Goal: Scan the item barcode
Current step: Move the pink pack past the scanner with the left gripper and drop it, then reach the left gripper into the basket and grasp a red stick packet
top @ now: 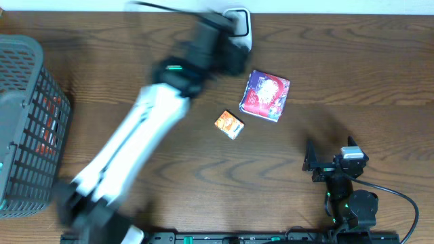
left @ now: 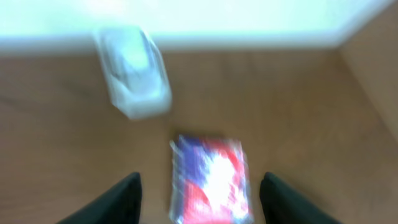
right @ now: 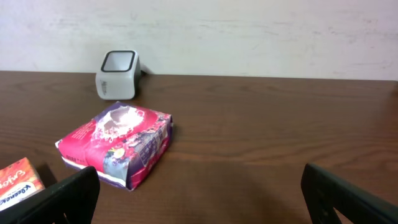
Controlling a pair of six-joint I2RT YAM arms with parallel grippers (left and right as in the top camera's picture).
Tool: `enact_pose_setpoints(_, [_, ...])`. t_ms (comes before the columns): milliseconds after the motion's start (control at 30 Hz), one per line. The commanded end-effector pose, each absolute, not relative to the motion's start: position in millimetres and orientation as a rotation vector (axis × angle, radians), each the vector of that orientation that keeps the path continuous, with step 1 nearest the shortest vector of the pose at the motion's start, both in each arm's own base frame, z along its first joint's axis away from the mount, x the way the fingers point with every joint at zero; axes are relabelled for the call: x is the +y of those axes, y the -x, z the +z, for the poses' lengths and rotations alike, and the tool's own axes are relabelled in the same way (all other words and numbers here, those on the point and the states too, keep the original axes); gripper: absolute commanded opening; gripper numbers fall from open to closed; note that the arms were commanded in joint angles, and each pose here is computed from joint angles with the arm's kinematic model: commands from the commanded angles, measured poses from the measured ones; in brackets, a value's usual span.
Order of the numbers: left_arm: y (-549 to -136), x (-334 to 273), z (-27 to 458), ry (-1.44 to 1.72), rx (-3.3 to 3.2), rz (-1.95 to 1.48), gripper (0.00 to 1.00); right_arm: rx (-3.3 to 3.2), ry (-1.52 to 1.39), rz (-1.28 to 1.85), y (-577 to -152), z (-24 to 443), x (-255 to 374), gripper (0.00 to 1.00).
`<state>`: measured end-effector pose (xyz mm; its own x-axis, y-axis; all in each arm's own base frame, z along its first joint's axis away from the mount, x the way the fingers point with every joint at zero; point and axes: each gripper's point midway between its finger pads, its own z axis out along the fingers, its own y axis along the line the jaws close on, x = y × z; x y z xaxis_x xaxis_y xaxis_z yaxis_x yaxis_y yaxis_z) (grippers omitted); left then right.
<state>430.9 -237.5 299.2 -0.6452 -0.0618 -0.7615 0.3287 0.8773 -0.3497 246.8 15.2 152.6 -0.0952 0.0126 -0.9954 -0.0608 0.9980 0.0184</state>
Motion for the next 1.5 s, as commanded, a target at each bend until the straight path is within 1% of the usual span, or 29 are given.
enact_pose_setpoints(0, [-428, -123, 408, -0.033, 1.926, -0.312, 0.69, 1.668, 0.034, 0.076, -246, 152, 17, 0.99])
enact_pose_setpoints(67, [-419, -51, 440, 0.109, 1.833, -0.139, 0.7, 1.668, 0.034, 0.076, -246, 152, 17, 0.99])
enact_pose_setpoints(100, [-410, -9, 454, 0.207, 1.784, -0.042, 0.73, 1.668, 0.034, 0.076, -246, 152, 17, 0.99])
enact_pose_setpoints(133, [-399, 31, 465, 0.297, 1.742, 0.052, 0.78, 1.668, 0.034, 0.076, -246, 152, 17, 0.99])
enact_pose_setpoints(233, [-360, 136, 473, 0.547, 1.677, 0.281, 0.85, 1.668, 0.034, 0.076, -246, 152, 17, 0.99])
enact_pose_setpoints(300, [-328, 202, 454, 0.726, 1.701, 0.423, 0.88, 1.668, 0.034, 0.076, -246, 152, 17, 0.99])
enact_pose_setpoints(367, [-300, 246, 428, 0.872, 1.744, 0.514, 0.89, 1.668, 0.034, 0.076, -246, 152, 17, 0.99])
enact_pose_setpoints(467, [-265, 295, 376, 1.249, 1.694, 0.454, 0.89, 1.668, 0.034, 0.076, -246, 152, 17, 0.99])
enact_pose_setpoints(533, [-260, 311, 349, 1.364, 1.695, 0.377, 0.89, 1.668, 0.034, 0.076, -246, 152, 17, 0.99])
enact_pose_setpoints(667, [-267, 338, 301, 1.38, 1.833, 0.368, 0.89, 1.668, 0.034, 0.076, -246, 152, 17, 0.99])
enact_pose_setpoints(767, [-286, 352, 265, 1.248, 2.012, 0.389, 0.89, 1.668, 0.034, 0.076, -246, 152, 17, 0.99])
enact_pose_setpoints(833, [-299, 353, 238, 1.125, 2.152, 0.365, 0.89, 1.668, 0.034, 0.076, -246, 152, 17, 0.99])
enact_pose_setpoints(933, [-310, 353, 198, 1.029, 2.3, 0.313, 0.89, 1.668, 0.034, 0.076, -246, 152, 17, 0.99])
enact_pose_setpoints(1133, [-326, 327, 122, 0.842, 2.535, 0.032, 0.89, 1.668, 0.034, 0.076, -246, 152, 17, 0.99])
enact_pose_setpoints(1233, [-330, 314, 96, 0.835, 2.579, -0.105, 0.88, 1.668, 0.034, 0.076, -246, 152, 17, 0.99])
enact_pose_setpoints(1400, [-340, 281, 77, 0.716, 2.592, -0.382, 0.88, 1.668, 0.034, 0.076, -246, 152, 17, 0.99])
enact_pose_setpoints(1467, [-341, 277, 74, 0.718, 2.589, -0.421, 0.88, 1.668, 0.034, 0.076, -246, 152, 17, 0.99])
